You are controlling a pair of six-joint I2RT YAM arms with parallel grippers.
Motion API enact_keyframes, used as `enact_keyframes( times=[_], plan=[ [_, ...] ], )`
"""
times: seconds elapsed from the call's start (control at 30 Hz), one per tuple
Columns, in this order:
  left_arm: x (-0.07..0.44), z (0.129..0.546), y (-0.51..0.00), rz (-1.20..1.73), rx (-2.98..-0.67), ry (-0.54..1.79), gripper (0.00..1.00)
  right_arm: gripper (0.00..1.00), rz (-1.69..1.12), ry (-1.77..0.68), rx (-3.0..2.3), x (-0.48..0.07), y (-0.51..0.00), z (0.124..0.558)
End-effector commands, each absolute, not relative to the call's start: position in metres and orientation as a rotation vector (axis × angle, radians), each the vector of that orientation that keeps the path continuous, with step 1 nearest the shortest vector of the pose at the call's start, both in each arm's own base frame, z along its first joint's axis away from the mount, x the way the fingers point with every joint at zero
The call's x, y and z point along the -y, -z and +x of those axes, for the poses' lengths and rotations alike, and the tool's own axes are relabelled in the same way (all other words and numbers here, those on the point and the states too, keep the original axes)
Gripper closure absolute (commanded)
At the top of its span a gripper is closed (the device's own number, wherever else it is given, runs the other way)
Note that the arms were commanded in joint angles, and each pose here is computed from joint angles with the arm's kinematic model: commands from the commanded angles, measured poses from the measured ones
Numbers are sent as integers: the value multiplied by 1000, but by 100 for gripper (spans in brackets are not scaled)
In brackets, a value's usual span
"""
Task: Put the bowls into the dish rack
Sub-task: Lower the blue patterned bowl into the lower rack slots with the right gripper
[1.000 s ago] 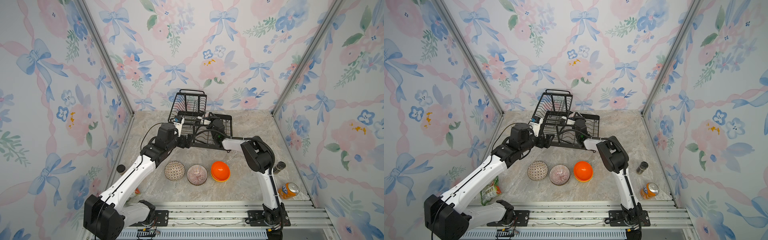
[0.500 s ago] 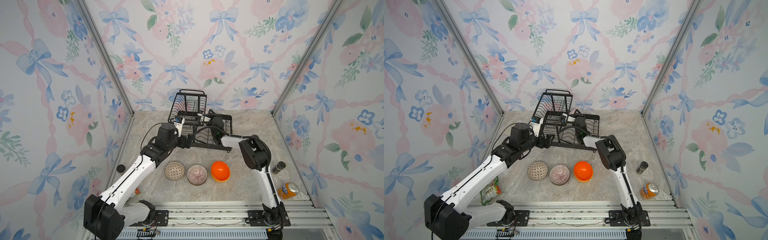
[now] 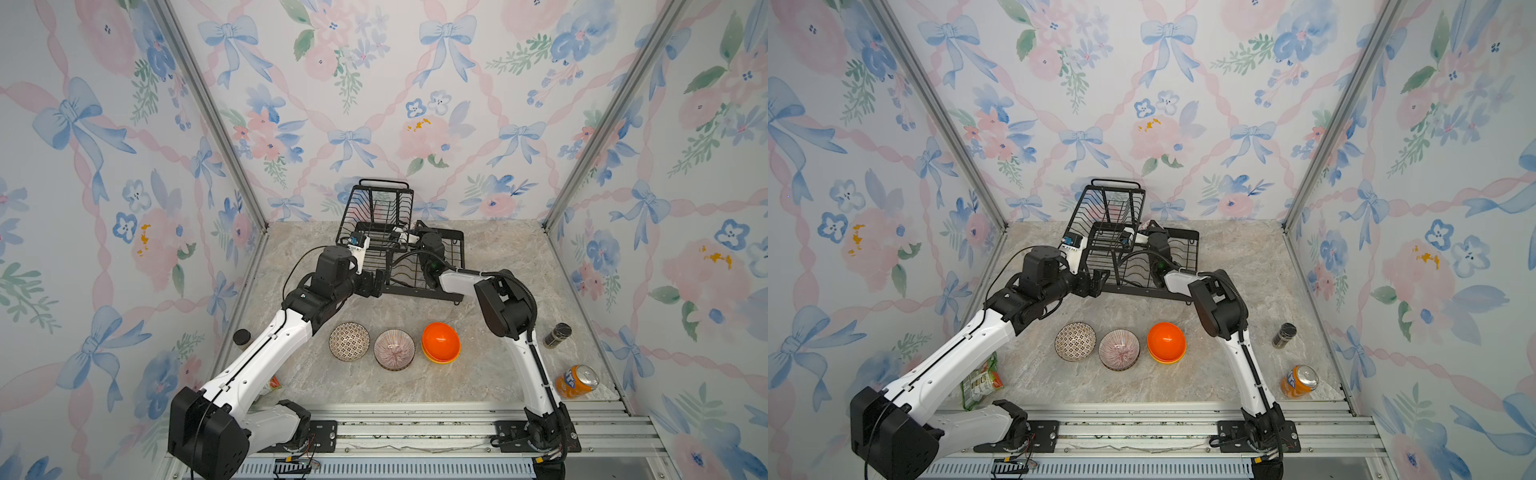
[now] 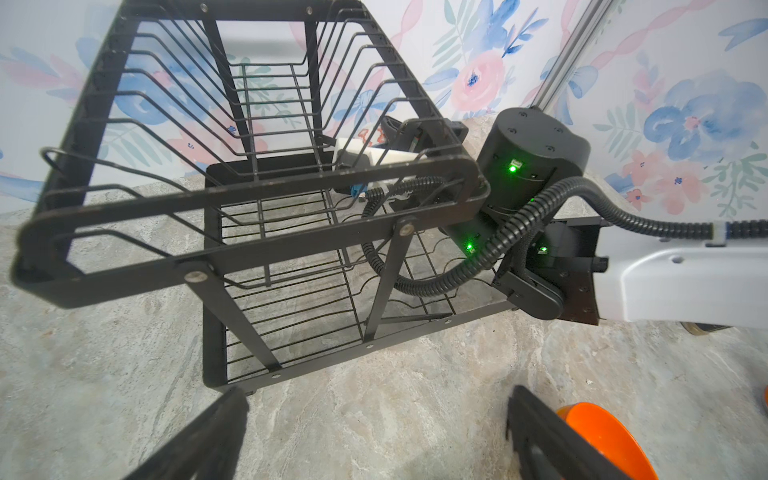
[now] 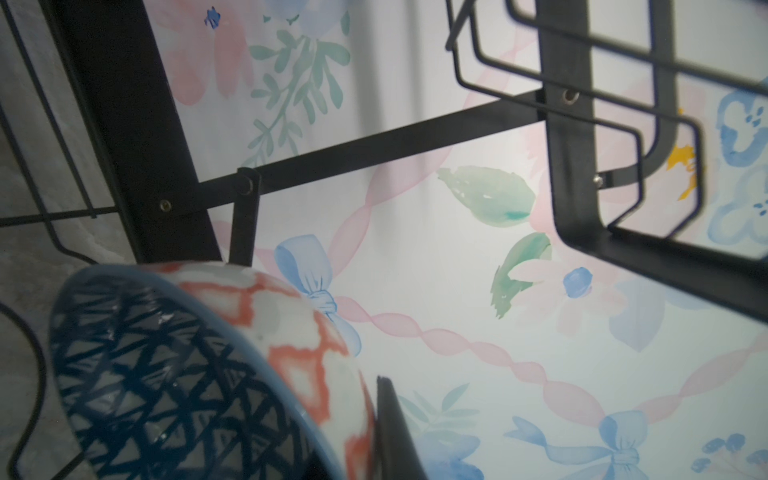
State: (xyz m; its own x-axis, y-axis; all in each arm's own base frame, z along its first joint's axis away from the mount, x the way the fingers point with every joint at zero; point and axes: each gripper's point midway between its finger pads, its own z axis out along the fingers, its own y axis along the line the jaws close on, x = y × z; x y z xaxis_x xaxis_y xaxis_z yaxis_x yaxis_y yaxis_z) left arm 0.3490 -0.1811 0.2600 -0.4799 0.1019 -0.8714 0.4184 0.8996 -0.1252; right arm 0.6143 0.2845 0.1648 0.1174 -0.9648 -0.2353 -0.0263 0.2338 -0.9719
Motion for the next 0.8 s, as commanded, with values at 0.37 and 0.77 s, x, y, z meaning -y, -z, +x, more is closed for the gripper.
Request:
enact_keyframes(
  times=[0.37,0.77],
  plan=[
    [181,348,-252,397,-2079,394,2,100,-1037,911,-1192,-296,-179,622],
    [182,347,-249,409,-2086,400,2,100,-1054,873,-1184,-307,-172,626]
  ],
)
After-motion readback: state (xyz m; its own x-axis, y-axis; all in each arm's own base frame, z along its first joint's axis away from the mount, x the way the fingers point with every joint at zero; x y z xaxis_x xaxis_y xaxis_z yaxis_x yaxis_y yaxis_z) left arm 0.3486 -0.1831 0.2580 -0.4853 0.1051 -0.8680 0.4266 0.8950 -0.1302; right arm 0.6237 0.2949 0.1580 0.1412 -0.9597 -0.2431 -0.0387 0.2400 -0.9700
